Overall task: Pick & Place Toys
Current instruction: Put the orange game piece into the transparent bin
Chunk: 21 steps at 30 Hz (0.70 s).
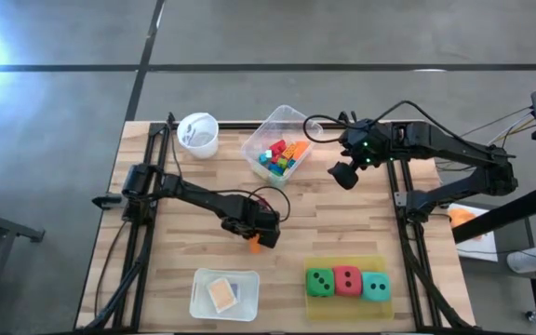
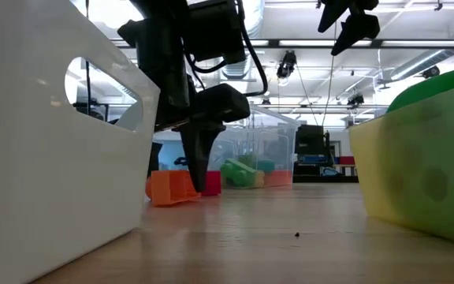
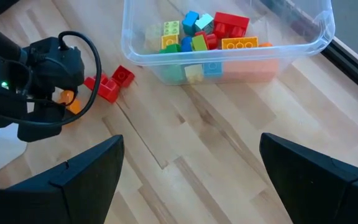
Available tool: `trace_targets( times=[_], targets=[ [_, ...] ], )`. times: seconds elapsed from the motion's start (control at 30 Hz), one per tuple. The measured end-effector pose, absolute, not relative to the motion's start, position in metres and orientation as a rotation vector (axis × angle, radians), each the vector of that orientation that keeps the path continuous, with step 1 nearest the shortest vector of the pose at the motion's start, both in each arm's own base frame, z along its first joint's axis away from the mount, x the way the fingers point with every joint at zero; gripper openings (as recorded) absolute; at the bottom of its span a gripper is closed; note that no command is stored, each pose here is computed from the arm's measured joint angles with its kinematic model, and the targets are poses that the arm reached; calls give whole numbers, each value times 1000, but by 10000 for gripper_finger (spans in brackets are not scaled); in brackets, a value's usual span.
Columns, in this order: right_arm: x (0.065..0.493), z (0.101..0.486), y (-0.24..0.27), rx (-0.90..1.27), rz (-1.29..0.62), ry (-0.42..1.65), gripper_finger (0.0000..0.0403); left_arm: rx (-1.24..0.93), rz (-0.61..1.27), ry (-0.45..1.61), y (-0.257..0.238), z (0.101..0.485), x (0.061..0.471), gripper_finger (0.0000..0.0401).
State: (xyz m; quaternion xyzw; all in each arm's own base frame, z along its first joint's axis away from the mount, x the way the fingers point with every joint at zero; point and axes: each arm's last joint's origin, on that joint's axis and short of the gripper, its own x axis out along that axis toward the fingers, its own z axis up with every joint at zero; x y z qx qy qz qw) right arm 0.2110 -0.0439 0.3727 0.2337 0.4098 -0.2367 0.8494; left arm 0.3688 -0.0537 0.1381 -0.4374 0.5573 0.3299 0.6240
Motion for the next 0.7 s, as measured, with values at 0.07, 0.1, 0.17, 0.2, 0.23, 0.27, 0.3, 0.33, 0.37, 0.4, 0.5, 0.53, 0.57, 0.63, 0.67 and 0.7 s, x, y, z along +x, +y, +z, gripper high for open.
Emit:
trace_targets(
  times=[0.07,0.1,0.17,0.2,0.23,0.27,0.3,0.33,0.37,0.4,0.5,0.53,0.57,0.63,0.67,0.7],
  targets=[
    [211,373,-44,492,-499,864,369,-1004,758,1280,-54,138,369,266],
    [211,373,-44,492,-498,864,369,-1004,758,1280,-54,138,369,266],
    [211,373,-44,490,-497,864,369,-1004,757,1281,-54,138,369,269],
    [211,373,-44,489,-497,864,369,-1005,757,1280,-54,138,369,271],
    [211,373,-44,488,-497,864,369,-1005,757,1280,-54,138,369,272],
    [211,373,-44,488,-497,864,369,-1005,756,1280,-54,139,368,272],
    [211,373,-44,488,-496,864,369,-1005,756,1280,-54,139,368,272],
    [211,373,-44,487,-496,863,369,-1005,757,1281,-54,140,368,272],
    [211,373,-44,484,-494,862,369,-1003,760,1285,-54,141,366,272],
    [211,373,-44,482,-493,863,369,-1003,760,1284,-53,142,366,272],
    [211,373,-44,484,-489,863,369,-1012,744,1263,-53,151,365,272],
    [211,373,-44,485,-481,864,369,-1016,738,1256,-53,155,364,271],
    [212,373,-43,486,-468,867,369,-1017,734,1252,-53,157,364,272],
    [212,373,-42,481,-433,866,369,-1021,726,1243,-53,164,362,271],
    [213,374,-41,479,-404,865,369,-1026,717,1231,-53,168,361,271],
    [215,375,-40,478,-372,857,369,-1027,709,1213,-53,174,360,271]
  ],
)
